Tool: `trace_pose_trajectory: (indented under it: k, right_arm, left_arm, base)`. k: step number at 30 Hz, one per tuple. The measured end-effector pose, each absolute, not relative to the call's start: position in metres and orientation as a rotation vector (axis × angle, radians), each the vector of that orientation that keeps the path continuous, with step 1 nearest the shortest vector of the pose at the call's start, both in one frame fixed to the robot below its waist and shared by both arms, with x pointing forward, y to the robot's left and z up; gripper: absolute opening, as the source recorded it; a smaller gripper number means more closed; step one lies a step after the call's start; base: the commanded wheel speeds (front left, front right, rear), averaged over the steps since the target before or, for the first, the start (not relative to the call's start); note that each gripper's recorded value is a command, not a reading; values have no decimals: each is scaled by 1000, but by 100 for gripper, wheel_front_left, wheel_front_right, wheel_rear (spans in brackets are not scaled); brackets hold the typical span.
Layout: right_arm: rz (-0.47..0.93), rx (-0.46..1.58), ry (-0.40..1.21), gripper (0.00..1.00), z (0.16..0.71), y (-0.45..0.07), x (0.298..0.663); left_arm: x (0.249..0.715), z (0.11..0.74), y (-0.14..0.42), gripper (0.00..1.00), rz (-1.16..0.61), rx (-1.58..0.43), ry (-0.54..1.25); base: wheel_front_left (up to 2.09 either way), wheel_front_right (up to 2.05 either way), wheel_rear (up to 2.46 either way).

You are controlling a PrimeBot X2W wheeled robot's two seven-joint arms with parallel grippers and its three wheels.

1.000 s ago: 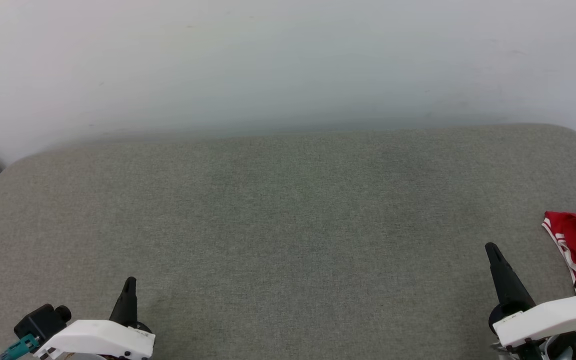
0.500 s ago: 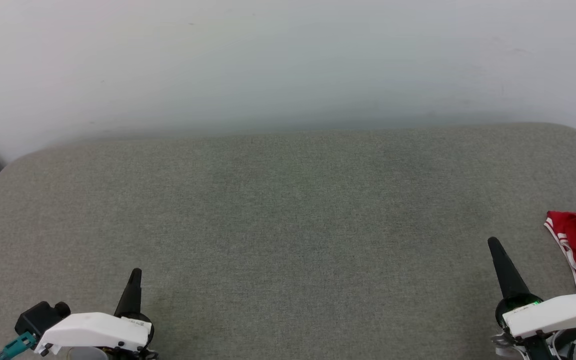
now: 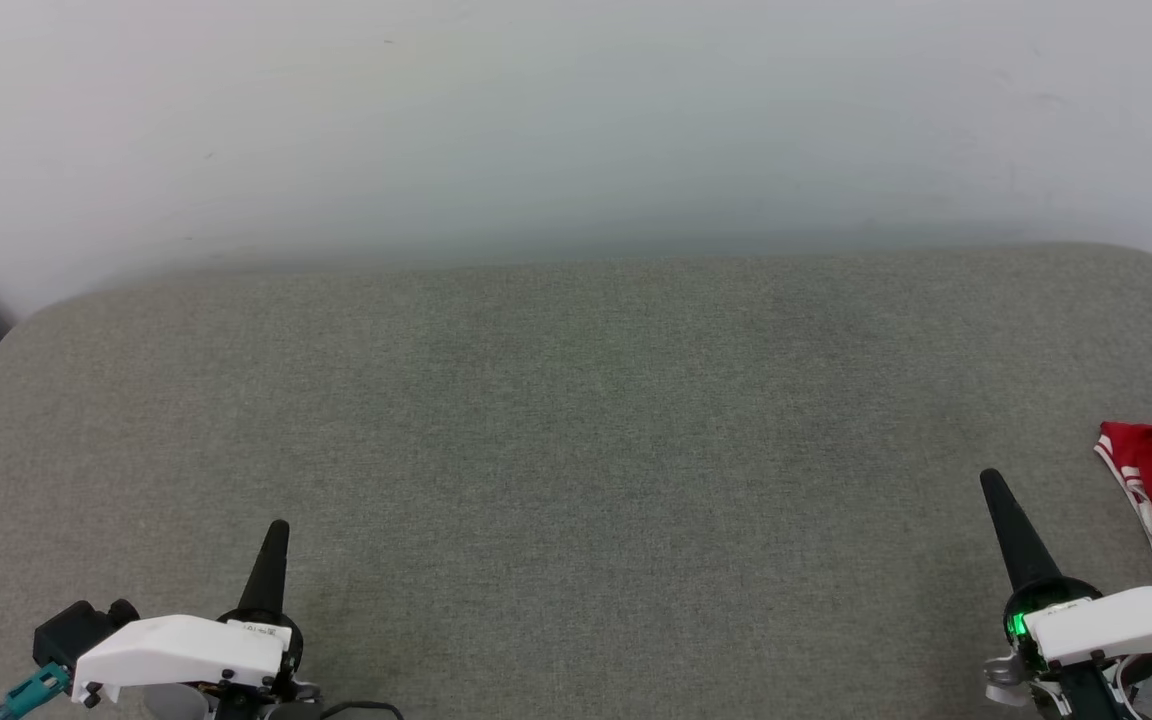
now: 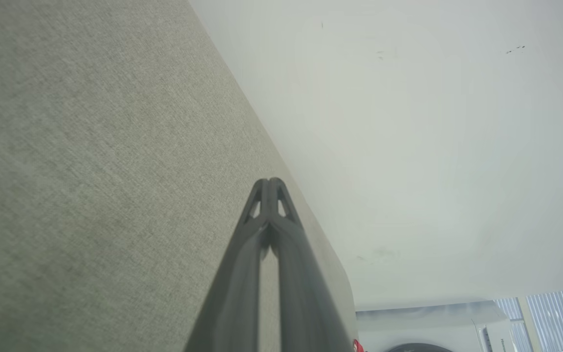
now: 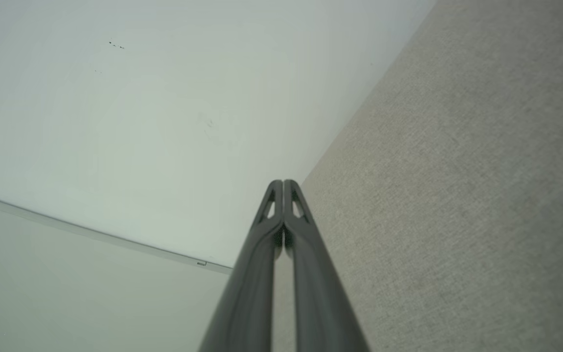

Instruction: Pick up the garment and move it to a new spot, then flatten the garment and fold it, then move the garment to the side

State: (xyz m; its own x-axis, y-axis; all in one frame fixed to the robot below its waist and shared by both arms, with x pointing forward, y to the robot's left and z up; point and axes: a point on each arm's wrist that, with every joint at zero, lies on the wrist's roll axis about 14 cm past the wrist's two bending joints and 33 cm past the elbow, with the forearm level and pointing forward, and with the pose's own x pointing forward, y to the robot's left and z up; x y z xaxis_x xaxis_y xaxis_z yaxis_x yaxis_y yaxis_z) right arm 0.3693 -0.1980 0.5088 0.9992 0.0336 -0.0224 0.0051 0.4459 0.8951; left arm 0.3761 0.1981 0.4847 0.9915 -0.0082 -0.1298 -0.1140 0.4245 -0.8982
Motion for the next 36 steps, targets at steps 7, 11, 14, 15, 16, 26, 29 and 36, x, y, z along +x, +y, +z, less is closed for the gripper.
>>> trace_pose_trajectory:
  k: [7,11,14,15,16,26,29,36]
  right_arm:
    - [14,1179,33,0,508,-199,372]
    - [14,1218,27,0,510,-199,374]
    - [10,1246,27,0,508,-199,375]
    - [10,1255,29,0,508,-199,375]
    - [9,1265,29,0,507,-199,375]
    - [6,1351,18,0,508,-200,379]
    - [6,1375,19,0,508,-200,380]
    - [-2,1432,17,0,505,-201,382]
  left_arm:
    - [377,486,198,0,65,-1202,110]
    - [378,487,198,0,62,-1237,106]
    - [379,489,198,0,55,-1263,97]
    - [380,490,198,0,53,-1272,94]
    - [381,491,198,0,50,-1282,93]
    - [382,493,198,0,42,-1369,74]
    - [382,494,198,0,42,-1391,70]
    - [385,498,198,0,28,-1443,51]
  base:
    - [0,0,0]
    - [0,0,0]
    - [0,0,0]
    - [0,0,0]
    - [0,0,0]
    - [0,0,0]
    - [0,0,0]
    - [0,0,0]
